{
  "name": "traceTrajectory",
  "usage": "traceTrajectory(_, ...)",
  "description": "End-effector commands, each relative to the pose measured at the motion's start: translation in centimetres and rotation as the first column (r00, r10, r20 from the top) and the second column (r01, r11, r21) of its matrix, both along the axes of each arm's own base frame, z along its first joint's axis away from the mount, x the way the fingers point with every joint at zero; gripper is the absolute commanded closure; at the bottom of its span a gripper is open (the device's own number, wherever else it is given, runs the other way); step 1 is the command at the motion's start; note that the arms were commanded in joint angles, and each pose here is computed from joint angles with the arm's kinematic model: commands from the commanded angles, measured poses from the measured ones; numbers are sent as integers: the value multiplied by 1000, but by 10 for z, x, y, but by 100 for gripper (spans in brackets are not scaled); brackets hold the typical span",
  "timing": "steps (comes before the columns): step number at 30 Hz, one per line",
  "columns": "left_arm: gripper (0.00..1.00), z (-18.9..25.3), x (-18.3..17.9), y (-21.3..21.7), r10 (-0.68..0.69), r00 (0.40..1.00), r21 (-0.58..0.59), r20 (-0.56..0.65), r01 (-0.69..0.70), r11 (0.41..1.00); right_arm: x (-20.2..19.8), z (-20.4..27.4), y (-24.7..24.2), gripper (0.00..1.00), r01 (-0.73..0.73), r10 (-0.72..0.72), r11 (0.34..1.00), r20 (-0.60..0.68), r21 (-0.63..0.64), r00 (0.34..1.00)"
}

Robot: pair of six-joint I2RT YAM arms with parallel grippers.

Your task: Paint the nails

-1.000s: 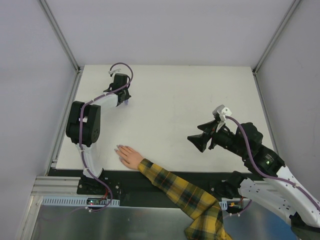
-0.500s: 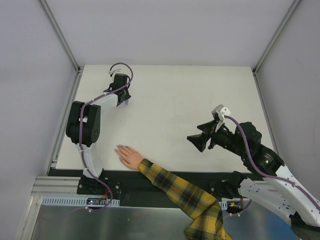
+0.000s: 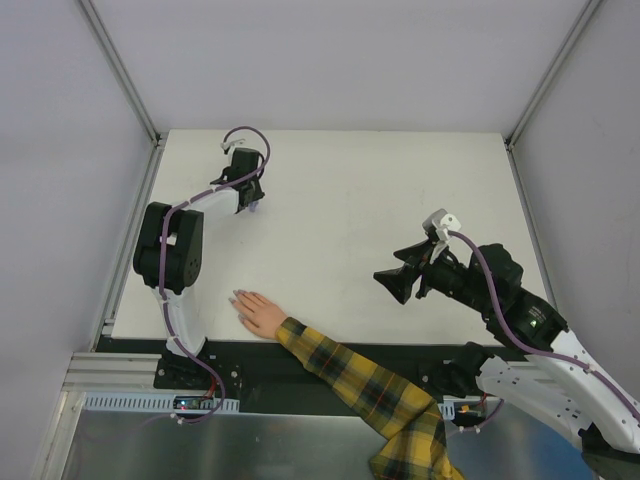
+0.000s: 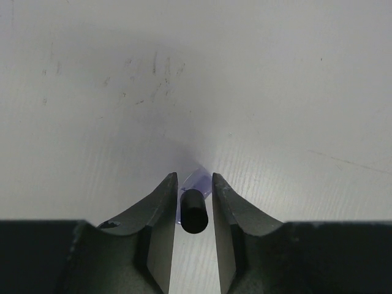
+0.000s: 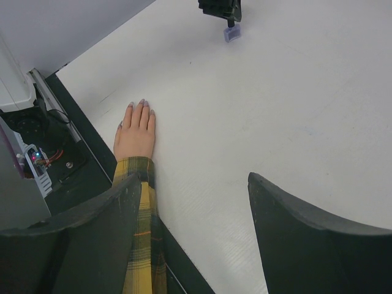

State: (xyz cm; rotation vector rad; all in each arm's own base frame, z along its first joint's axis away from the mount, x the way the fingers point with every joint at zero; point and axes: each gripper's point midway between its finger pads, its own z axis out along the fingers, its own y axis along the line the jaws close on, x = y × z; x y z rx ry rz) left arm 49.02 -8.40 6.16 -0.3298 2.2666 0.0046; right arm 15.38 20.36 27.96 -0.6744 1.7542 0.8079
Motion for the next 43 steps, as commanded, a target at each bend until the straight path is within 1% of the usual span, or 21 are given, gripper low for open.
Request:
traceTrajectory(1, 71, 8, 4, -1, 1, 1000, 47, 18, -2, 999, 3, 10, 3, 28, 6, -6, 999, 15, 31, 1000)
traceTrajectory(5, 68, 9, 3, 1, 7, 1000, 53, 22, -8, 999, 3, 9, 3, 27, 6, -6, 1000, 15, 30, 1000)
traceTrajectory(11, 49, 25, 1, 10, 25, 998, 81, 58, -30, 996, 5, 8, 3, 27, 11, -11, 1000, 15, 22, 1000)
traceTrajectory(13, 39, 43, 0, 10, 13, 996, 78, 92, -20, 997, 5, 9, 2, 27, 13, -13, 1000, 21, 21, 1000)
traceTrajectory(17, 31, 90, -7, -2, -33, 984, 2, 177, 33, 999, 11, 5, 3, 27, 35, -35, 999, 10, 4, 999)
traceTrajectory(20, 30, 132, -22, -16, -82, 968, -79, 236, 103, 992, 21, 1, -2, 27, 102, -102, 995, -9, -16, 995)
traceTrajectory(21, 30, 149, -36, -17, -87, 966, -102, 244, 115, 988, 23, 0, -6, 27, 131, -131, 991, -17, -22, 991)
traceTrajectory(23, 29, 165, -53, -27, -134, 955, -154, 266, 179, 972, 39, 1, -20, 26, 256, -257, 966, -16, -32, 966)
traceTrajectory(24, 29, 191, -66, -31, -151, 934, -178, 324, 217, 960, 42, -4, -25, 25, 292, -294, 955, -27, -60, 956)
traceTrajectory(25, 29, 197, -75, -37, -188, 922, -194, 339, 263, 945, 51, -4, -36, 21, 369, -372, 926, -21, -79, 928)
traceTrajectory(26, 26, 210, -86, -51, -254, 895, -220, 367, 349, 911, 54, 8, -41, 20, 397, -399, 915, -8, -71, 917)
traceTrajectory(28, 22, 247, -108, -61, -327, 831, -214, 449, 455, 864, 65, 8, -54, 17, 479, -484, 865, 2, -148, 875)
traceTrajectory(29, 21, 260, -119, -72, -380, 792, -219, 478, 526, 822, 69, 13, -59, 17, 505, -510, 846, 20, -169, 860)
traceTrajectory(30, 21, 282, -131, -74, -400, 753, -198, 523, 564, 802, 72, 31, -64, 15, 530, -532, 830, 41, -172, 846)
traceTrajectory(31, 20, 300, -140, -76, -415, 723, -185, 552, 592, 784, 82, 34, -71, 12, 580, -580, 787, 69, -209, 812)
traceTrajectory(34, 16, 347, -171, -85, -467, 615, -142, 636, 688, 712, 95, 67, -78, 9, 634, -620, 743, 136, -214, 773)
traceTrajectory(36, 11, 370, -192, -89, -498, 545, -106, 675, 739, 665, 99, 92, -77, 9, 637, -613, 749, 173, -184, 771)
traceTrajectory(37, 10, 375, -198, -90, -506, 527, -97, 683, 752, 652, 104, 96, -75, 4, 639, -613, 745, 184, -189, 769)
traceTrajectory(39, 10, 385, -214, -93, -527, 490, -84, 694, 783, 616, 109, 103, -74, 4, 643, -609, 740, 207, -198, 765)
traceTrajectory(40, 10, 388, -220, -94, -531, 479, -82, 699, 791, 606, 110, 111, -70, 5, 620, -589, 763, 197, -184, 784)
traceTrajectory(43, 9, 397, -237, -95, -545, 440, -68, 713, 818, 571, 122, 104, -72, 1, 633, -624, 741, 119, -223, 773)
